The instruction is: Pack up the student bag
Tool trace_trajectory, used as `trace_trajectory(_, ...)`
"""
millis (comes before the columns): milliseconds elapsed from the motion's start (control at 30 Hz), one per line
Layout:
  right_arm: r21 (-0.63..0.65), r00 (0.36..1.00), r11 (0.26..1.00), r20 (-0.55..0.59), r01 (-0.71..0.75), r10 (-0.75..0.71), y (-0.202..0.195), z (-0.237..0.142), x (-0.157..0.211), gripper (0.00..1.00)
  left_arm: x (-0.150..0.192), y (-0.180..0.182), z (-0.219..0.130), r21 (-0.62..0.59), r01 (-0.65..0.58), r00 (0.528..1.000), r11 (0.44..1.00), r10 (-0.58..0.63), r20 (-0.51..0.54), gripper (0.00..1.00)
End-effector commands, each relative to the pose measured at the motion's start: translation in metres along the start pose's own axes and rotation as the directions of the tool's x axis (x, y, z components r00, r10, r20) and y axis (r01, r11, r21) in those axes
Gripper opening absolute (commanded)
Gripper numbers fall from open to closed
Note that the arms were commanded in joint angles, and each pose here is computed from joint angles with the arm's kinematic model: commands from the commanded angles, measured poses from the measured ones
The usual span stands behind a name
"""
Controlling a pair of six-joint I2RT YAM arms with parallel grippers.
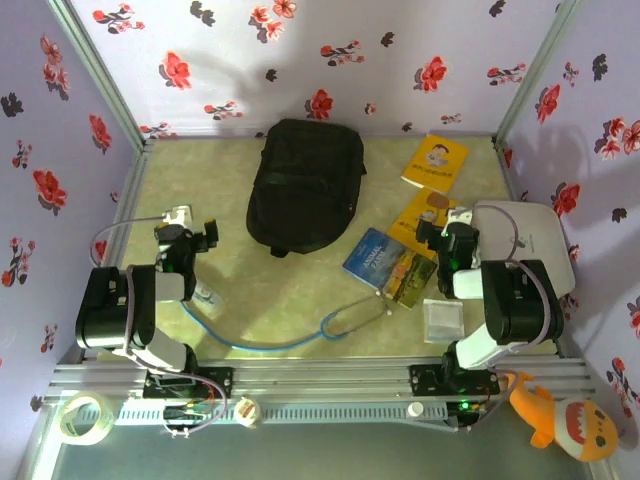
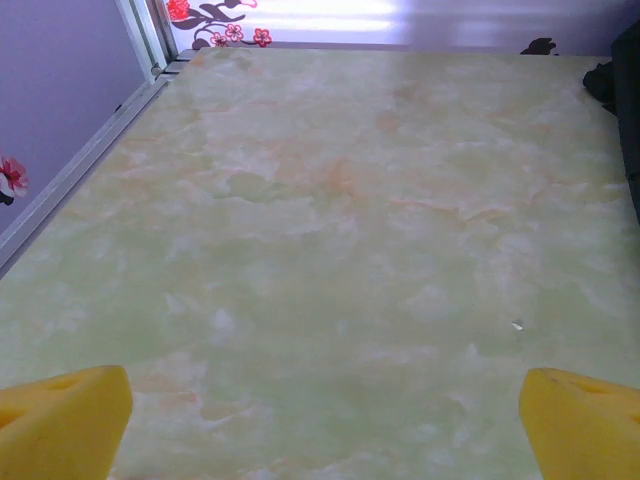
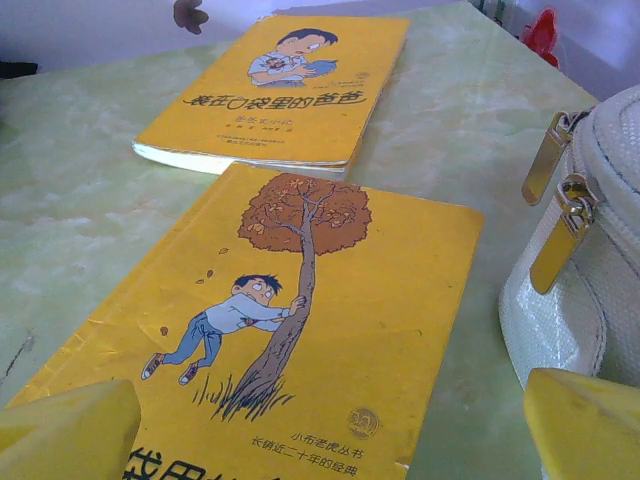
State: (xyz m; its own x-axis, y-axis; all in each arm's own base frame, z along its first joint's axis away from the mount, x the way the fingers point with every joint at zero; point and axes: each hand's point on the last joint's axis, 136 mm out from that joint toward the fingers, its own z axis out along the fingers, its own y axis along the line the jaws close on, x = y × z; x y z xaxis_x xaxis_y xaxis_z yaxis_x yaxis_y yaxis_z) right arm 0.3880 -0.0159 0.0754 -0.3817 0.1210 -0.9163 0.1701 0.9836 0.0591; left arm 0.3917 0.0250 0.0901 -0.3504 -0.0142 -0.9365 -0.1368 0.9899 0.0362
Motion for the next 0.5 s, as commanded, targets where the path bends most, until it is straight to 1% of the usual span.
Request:
trace_trajectory(0, 0.071, 0.998, 0.997, 0.061, -0.023, 0.019, -0.0163, 0.0004, -0.0154, 0.99, -0.0061, -0.0034, 0.0033, 0.007, -0.024, 1.0, 1.0, 0.024, 0.012, 1.0)
trace_trajectory(467, 0.072, 0.998, 0.997, 0.059, -0.024, 0.019, -0.0165, 0.0011, -0.0157, 0.99, -0.0065, -0.0034, 0.0035, 0.007, -0.023, 1.0, 1.0, 0.023, 0.013, 1.0)
